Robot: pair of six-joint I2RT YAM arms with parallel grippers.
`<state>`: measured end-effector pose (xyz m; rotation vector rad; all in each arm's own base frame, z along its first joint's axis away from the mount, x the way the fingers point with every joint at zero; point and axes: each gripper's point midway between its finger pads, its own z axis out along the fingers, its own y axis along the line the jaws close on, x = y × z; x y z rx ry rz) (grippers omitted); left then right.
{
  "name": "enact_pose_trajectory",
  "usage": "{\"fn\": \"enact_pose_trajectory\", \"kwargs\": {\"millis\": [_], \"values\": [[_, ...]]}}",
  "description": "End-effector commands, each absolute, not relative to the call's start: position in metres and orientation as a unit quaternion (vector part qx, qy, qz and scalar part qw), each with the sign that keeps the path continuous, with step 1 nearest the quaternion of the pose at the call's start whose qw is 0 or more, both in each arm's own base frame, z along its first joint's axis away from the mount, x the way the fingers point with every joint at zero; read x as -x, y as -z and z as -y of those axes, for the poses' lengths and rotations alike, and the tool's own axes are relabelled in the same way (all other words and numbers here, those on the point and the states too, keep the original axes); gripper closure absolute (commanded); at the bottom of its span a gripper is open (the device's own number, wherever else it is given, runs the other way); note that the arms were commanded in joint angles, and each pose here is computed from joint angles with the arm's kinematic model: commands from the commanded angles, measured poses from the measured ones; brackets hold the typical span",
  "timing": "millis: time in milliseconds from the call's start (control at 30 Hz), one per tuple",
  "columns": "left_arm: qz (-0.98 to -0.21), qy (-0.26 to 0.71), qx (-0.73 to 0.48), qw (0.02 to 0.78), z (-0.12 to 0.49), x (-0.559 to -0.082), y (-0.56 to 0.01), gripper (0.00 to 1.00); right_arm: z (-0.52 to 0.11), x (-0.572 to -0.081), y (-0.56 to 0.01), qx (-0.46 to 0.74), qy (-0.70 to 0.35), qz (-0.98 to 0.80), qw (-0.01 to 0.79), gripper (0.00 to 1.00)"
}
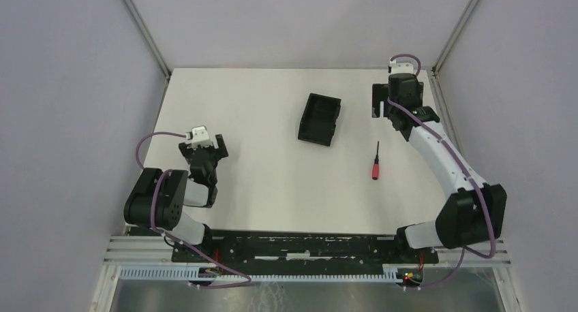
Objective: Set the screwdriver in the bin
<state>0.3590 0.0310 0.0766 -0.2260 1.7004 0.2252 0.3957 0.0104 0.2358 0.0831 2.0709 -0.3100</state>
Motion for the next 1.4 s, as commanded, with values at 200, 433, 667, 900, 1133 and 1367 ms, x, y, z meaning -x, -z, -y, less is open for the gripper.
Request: {"fn": "enact_pose_trajectory", "kwargs": {"millis": [200,433,667,900,1133,1367], "values": [[-0.724,-0.084,0.122,0.674,-0.031,-0.367,-0.093,0.00,-0.027,-0.349,-0.082,0.037,0.038,-0.960,0.277,0.15],[-0.724,-0.084,0.122,0.674,-0.031,-0.367,-0.093,0.00,-0.041,-0.310,-0.006,0.054,-0.013,-0.979,0.195,0.35],[-0.724,-0.084,0.122,0.674,-0.031,-0.367,-0.093,0.00,-0.035,-0.309,-0.005,0.057,0.003,-0.984,0.168,1.00],[-0.724,-0.084,0.122,0.674,-0.031,-0.367,-0.093,0.00,-0.028,-0.346,-0.111,0.077,0.033,-0.976,0.202,1.00],[-0.724,-0.084,0.122,0.674,-0.031,-0.367,-0.093,0.00,-0.031,-0.384,-0.195,0.030,0.004,-0.954,0.299,1.00],[-0.724,-0.085,0.122,0.673,-0.031,-0.367,-0.093,0.00,-0.107,-0.438,-0.227,-0.026,-0.136,-0.903,0.408,1.00]]}}
